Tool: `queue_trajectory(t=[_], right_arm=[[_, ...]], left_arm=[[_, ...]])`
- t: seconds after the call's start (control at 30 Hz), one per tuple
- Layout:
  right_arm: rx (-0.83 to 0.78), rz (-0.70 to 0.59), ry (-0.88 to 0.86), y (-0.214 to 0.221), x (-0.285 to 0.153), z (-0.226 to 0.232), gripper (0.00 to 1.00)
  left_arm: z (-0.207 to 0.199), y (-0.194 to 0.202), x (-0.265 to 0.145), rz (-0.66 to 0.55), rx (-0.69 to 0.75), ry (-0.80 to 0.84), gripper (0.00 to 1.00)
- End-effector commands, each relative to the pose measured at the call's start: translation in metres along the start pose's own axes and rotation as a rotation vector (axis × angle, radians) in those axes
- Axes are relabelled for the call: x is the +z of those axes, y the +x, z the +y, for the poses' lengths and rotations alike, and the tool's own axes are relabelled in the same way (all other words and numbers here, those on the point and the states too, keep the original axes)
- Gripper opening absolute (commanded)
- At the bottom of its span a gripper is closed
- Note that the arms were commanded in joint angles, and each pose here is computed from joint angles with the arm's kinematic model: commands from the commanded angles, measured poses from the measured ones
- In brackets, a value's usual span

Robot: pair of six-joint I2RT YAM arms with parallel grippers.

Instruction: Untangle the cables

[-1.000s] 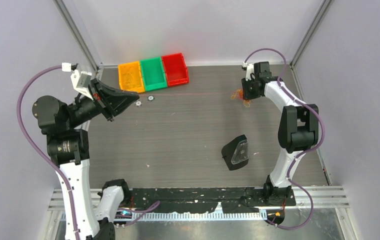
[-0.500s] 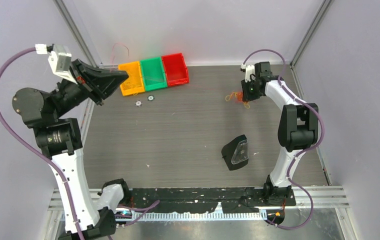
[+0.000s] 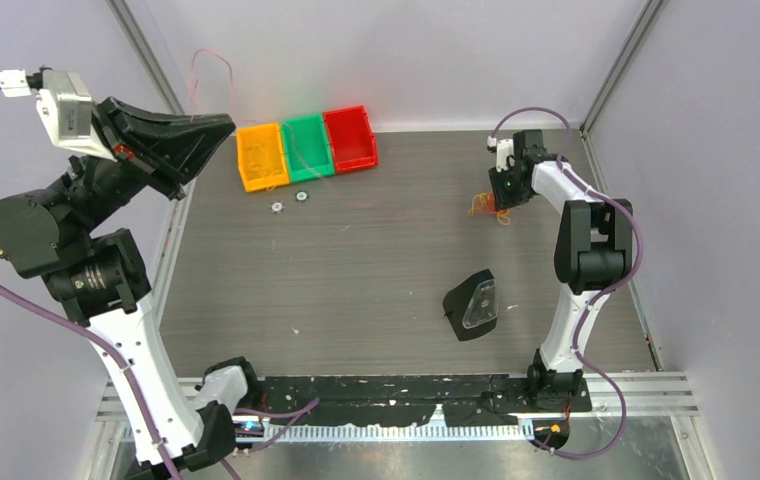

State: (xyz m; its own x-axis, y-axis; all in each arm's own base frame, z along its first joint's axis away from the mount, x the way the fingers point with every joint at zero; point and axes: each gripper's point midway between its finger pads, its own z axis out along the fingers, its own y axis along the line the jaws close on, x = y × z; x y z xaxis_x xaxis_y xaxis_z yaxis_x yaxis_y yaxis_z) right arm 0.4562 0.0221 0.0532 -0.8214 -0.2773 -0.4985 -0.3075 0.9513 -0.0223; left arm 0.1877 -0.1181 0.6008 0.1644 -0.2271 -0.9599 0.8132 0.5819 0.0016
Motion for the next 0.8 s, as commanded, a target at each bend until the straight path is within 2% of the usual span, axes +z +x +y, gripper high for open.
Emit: queue_trajectory(t=[0.0, 0.23, 0.43, 0.57, 0.77], right_arm=[[-0.02, -0.043, 0.028, -0.017, -0.01, -0.01, 0.3], [-0.014, -0.057, -0.001, -0.021, -0.015, -0.005, 0.31], [-0.007, -0.094, -0.161, -0.029, -0.026, 0.024, 0.31], [0.007, -0.14, -0.262, -0.039, -0.042, 0.044, 0.24], [0.035, -0.221, -0.372, -0.059, -0.074, 0.065, 0.06]], left_arm=[[-0.007, -0.028, 0.003, -0.055, 0.051, -0.001, 0.0], [-0.006, -0.051, 0.006, -0.086, 0.084, -0.015, 0.0], [0.021, -0.036, 0.005, -0.068, 0.043, -0.082, 0.0], [0.048, -0.022, 0.003, -0.052, 0.036, -0.16, 0.0], [0.099, 0.005, 0.004, -0.033, -0.042, -0.247, 0.0]])
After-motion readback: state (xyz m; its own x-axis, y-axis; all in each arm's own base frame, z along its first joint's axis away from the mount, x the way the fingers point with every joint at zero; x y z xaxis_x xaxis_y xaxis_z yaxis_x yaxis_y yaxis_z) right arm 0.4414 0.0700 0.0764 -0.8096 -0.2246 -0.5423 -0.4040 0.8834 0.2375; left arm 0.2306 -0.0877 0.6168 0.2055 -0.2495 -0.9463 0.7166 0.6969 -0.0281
